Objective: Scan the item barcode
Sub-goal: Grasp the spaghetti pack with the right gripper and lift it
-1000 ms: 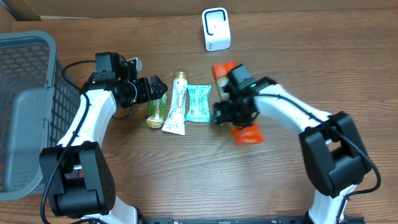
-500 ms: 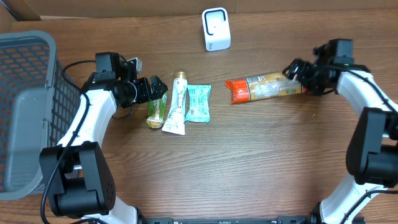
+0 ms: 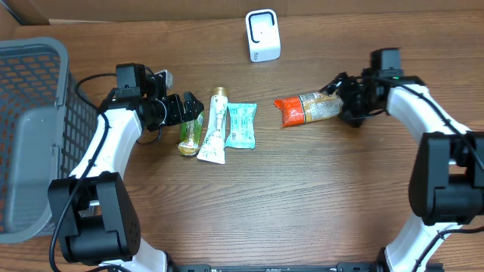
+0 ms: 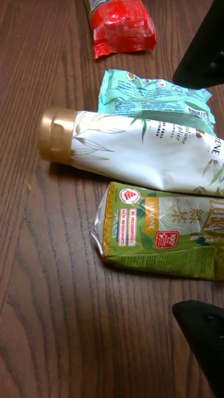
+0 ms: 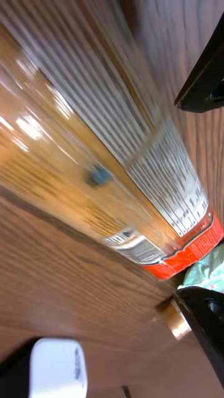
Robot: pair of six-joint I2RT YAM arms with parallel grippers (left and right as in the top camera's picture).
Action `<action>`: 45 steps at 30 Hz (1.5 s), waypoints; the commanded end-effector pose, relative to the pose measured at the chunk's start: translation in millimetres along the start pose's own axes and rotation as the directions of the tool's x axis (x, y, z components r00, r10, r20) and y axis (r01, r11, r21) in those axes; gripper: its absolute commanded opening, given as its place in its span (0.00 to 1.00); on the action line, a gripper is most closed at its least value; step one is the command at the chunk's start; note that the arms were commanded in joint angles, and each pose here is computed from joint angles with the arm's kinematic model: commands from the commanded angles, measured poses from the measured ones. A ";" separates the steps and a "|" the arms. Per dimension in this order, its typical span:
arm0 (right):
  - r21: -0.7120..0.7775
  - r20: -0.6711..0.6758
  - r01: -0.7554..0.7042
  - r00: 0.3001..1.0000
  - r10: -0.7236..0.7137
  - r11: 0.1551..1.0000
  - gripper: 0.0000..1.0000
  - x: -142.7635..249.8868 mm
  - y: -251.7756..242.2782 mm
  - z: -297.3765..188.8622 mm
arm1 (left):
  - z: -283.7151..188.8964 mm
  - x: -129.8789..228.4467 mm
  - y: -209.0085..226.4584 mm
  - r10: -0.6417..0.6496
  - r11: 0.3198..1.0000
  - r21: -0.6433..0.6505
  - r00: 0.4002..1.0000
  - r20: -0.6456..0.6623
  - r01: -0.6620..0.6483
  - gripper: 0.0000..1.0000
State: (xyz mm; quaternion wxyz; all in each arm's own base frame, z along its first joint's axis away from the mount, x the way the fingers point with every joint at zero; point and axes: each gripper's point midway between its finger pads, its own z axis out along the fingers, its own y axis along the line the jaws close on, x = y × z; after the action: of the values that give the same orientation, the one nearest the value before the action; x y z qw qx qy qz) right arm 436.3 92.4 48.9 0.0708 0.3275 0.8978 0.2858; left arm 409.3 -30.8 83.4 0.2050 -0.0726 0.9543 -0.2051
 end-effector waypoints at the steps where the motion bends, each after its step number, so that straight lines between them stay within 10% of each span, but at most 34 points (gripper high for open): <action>1: 0.022 0.047 0.011 0.999 -0.012 1.000 0.90 7.8 18.0 8.9 | -2.6 -5.7 0.5 0.010 1.000 -0.002 1.000 0.014 -0.010 1.00; 14: 0.206 0.199 0.173 0.956 -0.214 0.963 0.88 31.1 32.1 34.7 | -2.6 -5.7 0.5 0.010 1.000 -0.002 1.000 0.014 -0.010 1.00; 23: 0.311 0.076 0.297 0.939 -0.336 0.903 0.80 37.3 -2.5 57.8 | -2.7 -5.8 0.4 0.010 1.000 -0.002 1.000 0.014 -0.010 1.00; 34: 0.542 -0.075 0.361 0.920 -0.384 0.759 0.93 16.5 -81.3 17.5 | -2.6 -5.7 0.5 0.010 1.000 -0.002 1.000 0.014 -0.010 1.00; 45: 0.189 0.043 0.094 0.994 -0.104 0.977 0.95 -15.6 -42.2 23.0 | -2.6 -5.7 0.5 0.010 1.000 -0.002 1.000 0.014 -0.010 1.00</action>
State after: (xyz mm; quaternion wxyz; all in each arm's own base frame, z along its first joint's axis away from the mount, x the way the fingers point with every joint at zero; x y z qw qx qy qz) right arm 432.5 52.8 16.3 0.1046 0.2469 0.9527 0.1431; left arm 409.3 -30.4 83.3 0.2051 -0.0730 0.9545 -0.2039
